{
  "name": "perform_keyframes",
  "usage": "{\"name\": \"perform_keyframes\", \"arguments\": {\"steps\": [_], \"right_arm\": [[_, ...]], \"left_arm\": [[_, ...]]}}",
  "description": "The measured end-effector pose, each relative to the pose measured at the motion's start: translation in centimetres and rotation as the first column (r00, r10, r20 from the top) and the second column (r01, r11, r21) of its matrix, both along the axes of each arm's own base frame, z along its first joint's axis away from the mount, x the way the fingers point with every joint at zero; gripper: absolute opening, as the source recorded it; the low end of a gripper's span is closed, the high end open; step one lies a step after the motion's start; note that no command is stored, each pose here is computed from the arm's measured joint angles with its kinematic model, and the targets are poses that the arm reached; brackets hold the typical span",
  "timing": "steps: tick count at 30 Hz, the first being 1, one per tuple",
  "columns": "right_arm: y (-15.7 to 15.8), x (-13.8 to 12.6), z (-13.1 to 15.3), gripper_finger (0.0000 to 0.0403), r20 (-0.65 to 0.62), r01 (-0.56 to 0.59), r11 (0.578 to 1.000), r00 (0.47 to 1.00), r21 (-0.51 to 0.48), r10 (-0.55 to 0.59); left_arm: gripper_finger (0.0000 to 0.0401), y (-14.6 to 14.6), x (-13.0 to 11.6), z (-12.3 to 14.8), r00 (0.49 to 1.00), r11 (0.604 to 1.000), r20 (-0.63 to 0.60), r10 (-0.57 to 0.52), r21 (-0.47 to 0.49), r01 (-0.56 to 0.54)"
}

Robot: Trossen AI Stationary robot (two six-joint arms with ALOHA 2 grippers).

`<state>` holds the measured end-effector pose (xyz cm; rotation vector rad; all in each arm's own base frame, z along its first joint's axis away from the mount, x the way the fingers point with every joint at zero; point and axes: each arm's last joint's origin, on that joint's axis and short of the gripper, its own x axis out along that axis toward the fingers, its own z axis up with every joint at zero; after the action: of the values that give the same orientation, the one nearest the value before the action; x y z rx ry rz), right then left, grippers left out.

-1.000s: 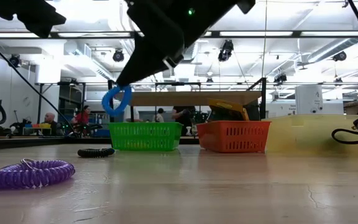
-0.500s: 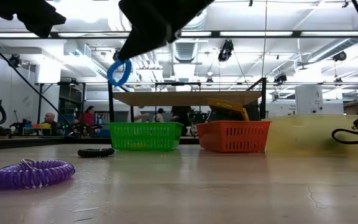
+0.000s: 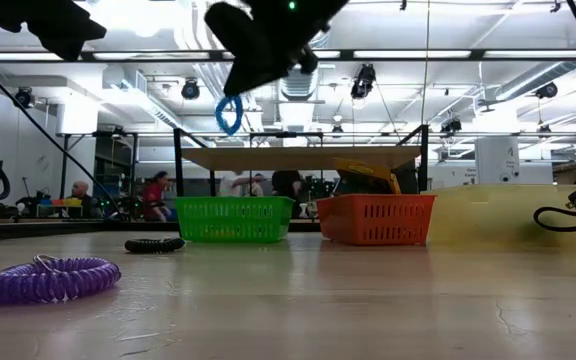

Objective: Pick & Place Office Desk Supplies
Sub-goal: Put the blue spring rubber band into the green bin

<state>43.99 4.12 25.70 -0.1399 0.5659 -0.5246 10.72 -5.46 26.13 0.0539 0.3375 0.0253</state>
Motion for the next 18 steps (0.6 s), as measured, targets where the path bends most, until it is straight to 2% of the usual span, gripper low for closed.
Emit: {"name": "perform_keyframes", "arguments": {"steps": [7,18], "right_arm": [[-3.8,0.4,-0.5,0.0033,0.003,-0.023,0.988,1.000,0.153,0.023],[-6.2,0.2,-3.6,0.0033,-0.070,0.026,0.963,0.998,0.268,-0.007]], "left_arm": [[0.0141,0.0,0.0,0.0,1.000,1.000,-0.001,0.000,0.000,0.000],[0.0141,0.0,0.0,0.0,1.000,1.000,0.000,0.000,0.000,0.000]]}}
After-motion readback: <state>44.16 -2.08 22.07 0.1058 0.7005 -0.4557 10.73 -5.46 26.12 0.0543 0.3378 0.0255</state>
